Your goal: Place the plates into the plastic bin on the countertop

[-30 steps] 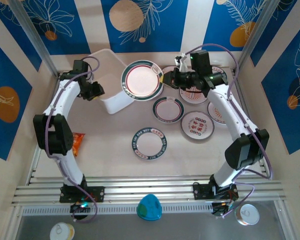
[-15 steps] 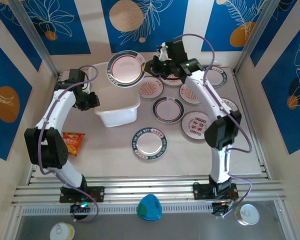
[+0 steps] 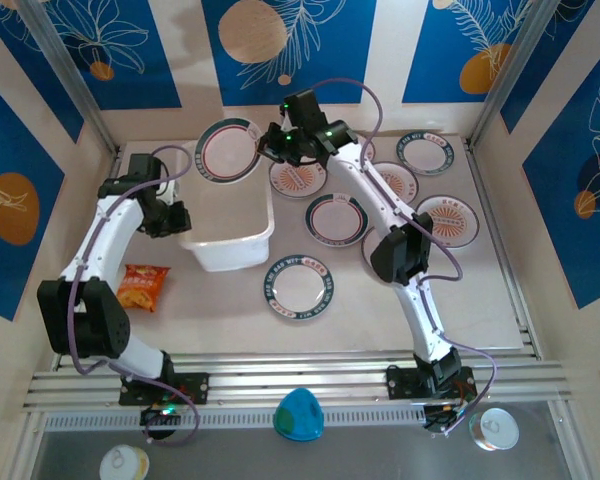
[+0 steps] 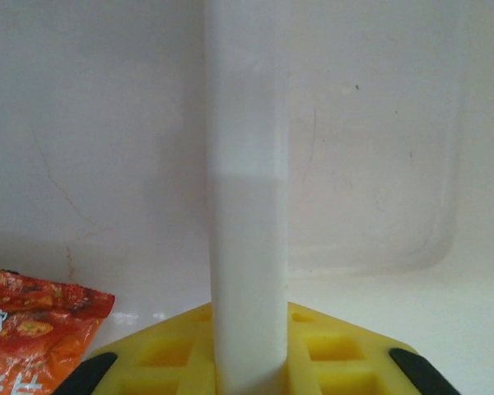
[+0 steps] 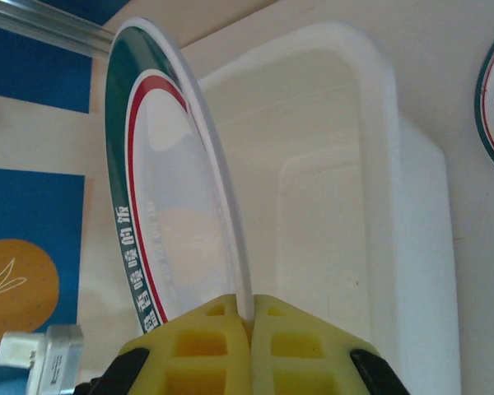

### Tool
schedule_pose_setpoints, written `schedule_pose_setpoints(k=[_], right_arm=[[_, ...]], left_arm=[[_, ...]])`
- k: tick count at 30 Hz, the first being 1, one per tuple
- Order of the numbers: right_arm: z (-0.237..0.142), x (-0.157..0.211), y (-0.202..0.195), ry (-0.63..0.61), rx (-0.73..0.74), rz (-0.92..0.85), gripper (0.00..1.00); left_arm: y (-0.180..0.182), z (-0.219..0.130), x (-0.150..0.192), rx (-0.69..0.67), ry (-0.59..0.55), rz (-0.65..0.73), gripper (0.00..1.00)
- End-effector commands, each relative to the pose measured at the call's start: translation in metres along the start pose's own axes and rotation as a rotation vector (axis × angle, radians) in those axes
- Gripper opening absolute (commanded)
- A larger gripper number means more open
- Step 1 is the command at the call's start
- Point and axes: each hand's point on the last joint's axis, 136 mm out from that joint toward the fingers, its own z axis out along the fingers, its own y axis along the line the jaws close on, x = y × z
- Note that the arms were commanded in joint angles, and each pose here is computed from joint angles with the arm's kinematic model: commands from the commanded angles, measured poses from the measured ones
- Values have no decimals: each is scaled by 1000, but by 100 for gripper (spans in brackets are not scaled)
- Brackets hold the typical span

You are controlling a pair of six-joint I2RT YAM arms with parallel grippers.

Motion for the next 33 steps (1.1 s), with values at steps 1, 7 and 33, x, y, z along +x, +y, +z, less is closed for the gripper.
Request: schedule_pose_setpoints(k=[1, 7, 33], right_arm=[[2, 1, 16, -54, -8, 18, 0], [12, 12, 25, -122, 33, 56, 0], [56, 39, 8, -538, 238, 315, 0]], left_arm=[[0, -6, 13, 22, 25, 8, 30], [-1, -23, 3, 31, -40, -27, 49], [15, -53, -28, 78, -239, -208, 63]])
